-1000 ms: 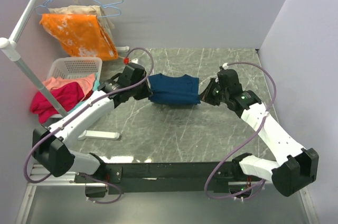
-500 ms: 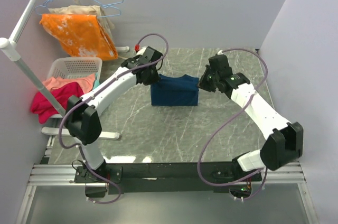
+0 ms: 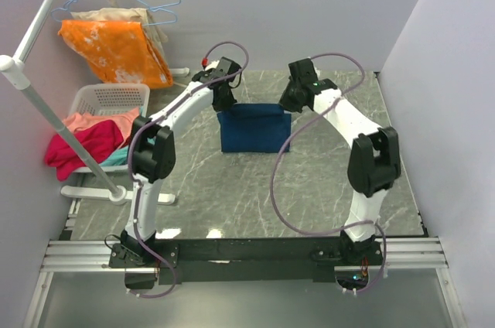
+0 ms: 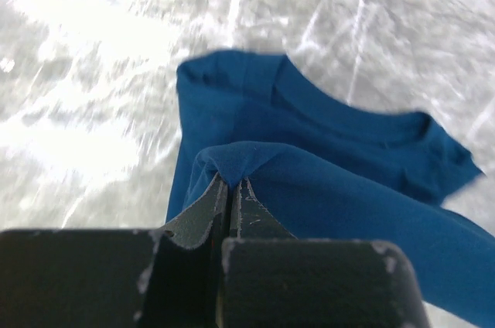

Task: Fold and stack the t-shirts
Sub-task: Fold the tshirt

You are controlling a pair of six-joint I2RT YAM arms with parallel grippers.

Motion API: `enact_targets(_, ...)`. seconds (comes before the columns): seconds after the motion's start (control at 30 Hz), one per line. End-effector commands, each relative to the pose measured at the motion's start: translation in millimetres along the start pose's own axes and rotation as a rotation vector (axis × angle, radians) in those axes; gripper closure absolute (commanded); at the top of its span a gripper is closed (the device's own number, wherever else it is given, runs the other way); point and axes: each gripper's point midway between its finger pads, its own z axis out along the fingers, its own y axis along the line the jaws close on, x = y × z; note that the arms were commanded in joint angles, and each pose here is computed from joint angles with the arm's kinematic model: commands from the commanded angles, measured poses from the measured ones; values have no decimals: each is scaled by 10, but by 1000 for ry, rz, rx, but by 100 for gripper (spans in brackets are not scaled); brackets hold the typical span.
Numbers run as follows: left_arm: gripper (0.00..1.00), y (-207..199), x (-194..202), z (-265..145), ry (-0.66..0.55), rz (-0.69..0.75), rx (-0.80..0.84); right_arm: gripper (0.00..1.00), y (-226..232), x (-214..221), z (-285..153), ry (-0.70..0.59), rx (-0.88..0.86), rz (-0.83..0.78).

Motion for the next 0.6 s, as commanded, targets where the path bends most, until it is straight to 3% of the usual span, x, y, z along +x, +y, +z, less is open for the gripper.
enact_targets(0.0, 99, 8, -135, 268, 6, 25, -5, 100, 35, -283, 276, -46, 24, 15)
enact_targets(0.23, 98, -64, -141, 684, 53, 37, 59, 100, 53, -363, 649, -21, 53, 37)
enact_targets(0.3, 84, -125, -214, 734, 39, 32, 107, 96, 62, -387, 712, -27, 43, 49)
enact_targets(0.33, 79, -132, -245, 757, 30, 27, 121, 90, 63, -403, 725, -32, 42, 54)
enact_targets(0.37, 60, -193, -340, 747, 16, 17, 168, 75, 88, -418, 720, -32, 29, 52)
enact_targets(0.4, 52, -201, -372, 753, 19, 20, 184, 71, 103, -443, 758, -34, 15, 49)
enact_targets(0.47, 40, -261, -686, 643, -38, -9, 215, 63, 191, -604, 724, -56, -10, 48)
enact_targets(0.57, 35, -346, -1045, 469, -123, -28, 277, 60, 211, -799, 688, -72, 2, 47)
